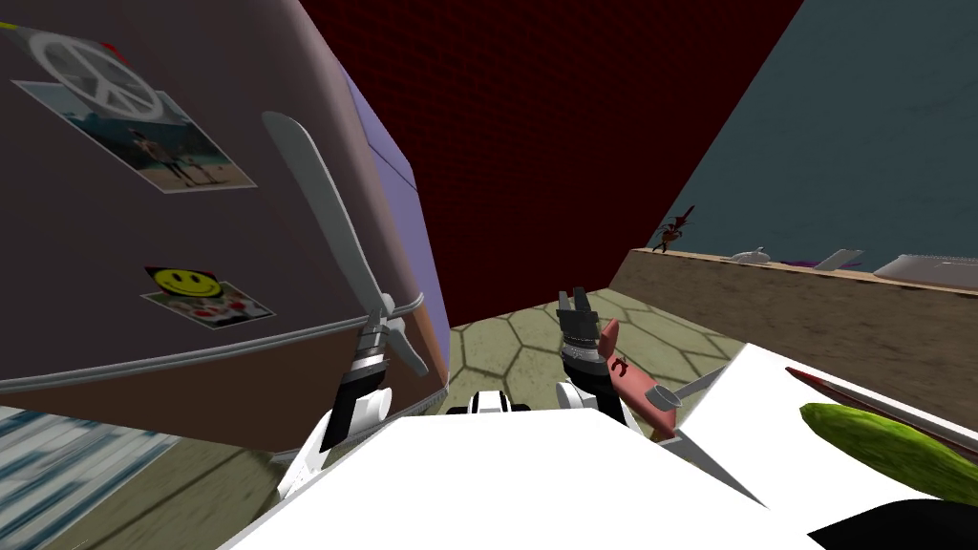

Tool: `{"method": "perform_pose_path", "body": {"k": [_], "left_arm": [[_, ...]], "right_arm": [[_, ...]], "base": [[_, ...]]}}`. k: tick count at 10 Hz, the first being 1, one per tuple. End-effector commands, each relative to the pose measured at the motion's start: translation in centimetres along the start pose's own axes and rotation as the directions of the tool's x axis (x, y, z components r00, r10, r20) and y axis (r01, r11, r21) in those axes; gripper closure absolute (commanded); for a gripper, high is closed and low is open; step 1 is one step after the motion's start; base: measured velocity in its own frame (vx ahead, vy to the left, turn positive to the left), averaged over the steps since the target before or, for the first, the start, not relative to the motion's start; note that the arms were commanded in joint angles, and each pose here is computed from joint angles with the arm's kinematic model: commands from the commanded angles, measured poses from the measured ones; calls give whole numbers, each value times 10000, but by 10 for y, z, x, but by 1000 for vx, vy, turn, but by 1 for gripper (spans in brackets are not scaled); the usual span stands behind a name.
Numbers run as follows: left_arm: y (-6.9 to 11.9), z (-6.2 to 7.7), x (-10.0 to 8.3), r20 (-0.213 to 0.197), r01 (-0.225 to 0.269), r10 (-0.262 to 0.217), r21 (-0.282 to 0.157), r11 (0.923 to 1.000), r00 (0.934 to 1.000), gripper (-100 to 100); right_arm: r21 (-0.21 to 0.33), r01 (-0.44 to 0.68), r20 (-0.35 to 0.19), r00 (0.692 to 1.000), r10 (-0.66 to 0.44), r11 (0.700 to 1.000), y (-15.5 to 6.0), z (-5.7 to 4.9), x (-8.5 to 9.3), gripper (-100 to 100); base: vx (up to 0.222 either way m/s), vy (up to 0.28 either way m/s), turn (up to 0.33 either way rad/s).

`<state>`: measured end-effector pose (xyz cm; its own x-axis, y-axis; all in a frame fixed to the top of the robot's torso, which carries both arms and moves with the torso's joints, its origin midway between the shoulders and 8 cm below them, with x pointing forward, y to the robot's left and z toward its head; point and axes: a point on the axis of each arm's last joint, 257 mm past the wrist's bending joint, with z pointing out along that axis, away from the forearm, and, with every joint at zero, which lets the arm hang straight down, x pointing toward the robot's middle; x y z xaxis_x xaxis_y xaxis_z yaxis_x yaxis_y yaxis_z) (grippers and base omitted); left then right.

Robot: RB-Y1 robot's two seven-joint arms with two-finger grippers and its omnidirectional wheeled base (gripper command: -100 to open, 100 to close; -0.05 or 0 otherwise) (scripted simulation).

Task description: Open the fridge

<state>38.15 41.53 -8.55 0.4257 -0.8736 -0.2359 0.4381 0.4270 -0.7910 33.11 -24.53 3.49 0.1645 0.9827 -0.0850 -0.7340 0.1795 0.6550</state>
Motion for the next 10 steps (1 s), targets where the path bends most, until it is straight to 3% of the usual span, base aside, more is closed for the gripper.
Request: {"method": "perform_pose_path", "body": {"k": [1,3,6,9,10], "left_arm": [[5,-9,5,5,3,-3,38,10000,10000,100],[-1,-4,8,-211,109,-105,191,9998,9997,100],[-8,-1,19,-654,435,-414,319,9985,9970,100],[-17,1,36,-1331,936,-870,441,9946,9873,100],[-17,1,36,-1331,936,-870,441,9946,9873,100]], "right_arm": [[0,-1,0,10000,1,10000,0,0,0,0],[0,0,0,10000,0,10000,0,0,0,0],[-2,-1,-1,10000,1,10000,0,0,0,0],[-4,-2,-1,10000,2,10000,0,0,0,0],[-3,-1,-1,10000,1,10000,0,0,0,0]], "base": [[-50,7,2],[-78,25,-34],[-272,107,-103],[-345,111,-117],[-272,68,-60]]}}
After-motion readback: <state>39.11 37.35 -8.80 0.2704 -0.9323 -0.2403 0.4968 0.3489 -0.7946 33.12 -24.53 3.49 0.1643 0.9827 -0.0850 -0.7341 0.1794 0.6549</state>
